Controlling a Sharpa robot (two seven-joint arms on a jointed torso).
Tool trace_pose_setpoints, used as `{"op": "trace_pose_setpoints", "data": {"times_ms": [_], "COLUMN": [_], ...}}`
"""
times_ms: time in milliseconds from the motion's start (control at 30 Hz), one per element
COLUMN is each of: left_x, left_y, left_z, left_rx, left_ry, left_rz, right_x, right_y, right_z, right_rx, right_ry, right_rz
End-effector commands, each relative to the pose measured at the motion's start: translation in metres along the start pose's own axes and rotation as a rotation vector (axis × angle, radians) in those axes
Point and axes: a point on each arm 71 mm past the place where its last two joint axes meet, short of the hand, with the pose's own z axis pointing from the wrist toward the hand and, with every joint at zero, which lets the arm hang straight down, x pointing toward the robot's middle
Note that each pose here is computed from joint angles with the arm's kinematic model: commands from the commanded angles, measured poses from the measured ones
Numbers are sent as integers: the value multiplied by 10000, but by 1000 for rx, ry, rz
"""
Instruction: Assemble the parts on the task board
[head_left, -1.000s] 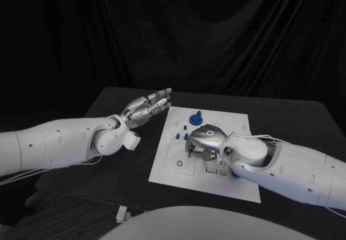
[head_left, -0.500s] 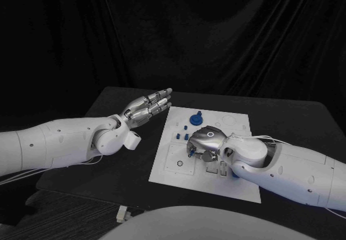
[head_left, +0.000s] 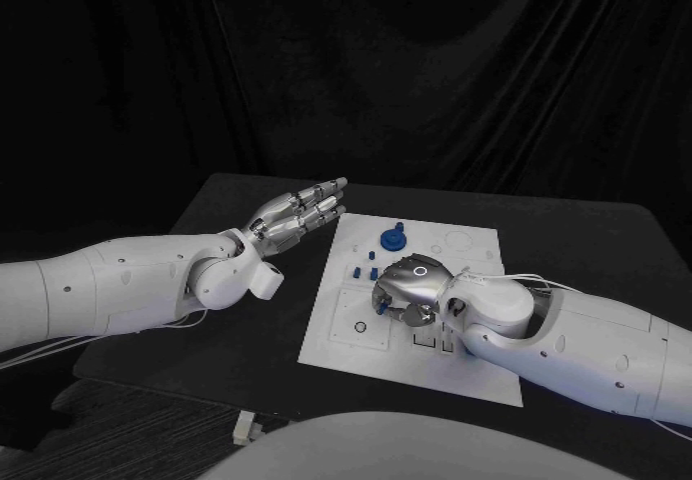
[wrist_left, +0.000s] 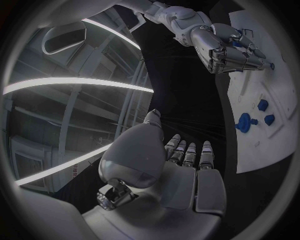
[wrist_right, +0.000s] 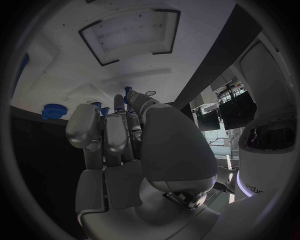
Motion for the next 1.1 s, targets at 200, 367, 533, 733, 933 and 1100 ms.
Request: {"op": "trace_pose_setpoints", "data": {"times_ms": [200,367,533,733,933,1100], "left_x": [19,21,26,27,29,28], "left_y": [-1,9,17,25,32,37], "left_z": [8,11,13,16,17,17], "left_rx": [20,13,7,0,-7,-11], "left_ry": [22,26,31,35,39,41], "left_rz": [-27,-31,-34,-37,-41,-42], "right_x": [22,23,25,30,47,67], "right_y": [10,12,15,17,18,16], "right_z": [9,16,23,35,35,32], "right_rx": [11,14,15,16,19,19], "right_ry": [-10,-8,-6,-3,18,40], "right_rz": [-3,-3,-3,-4,-4,-5]}}
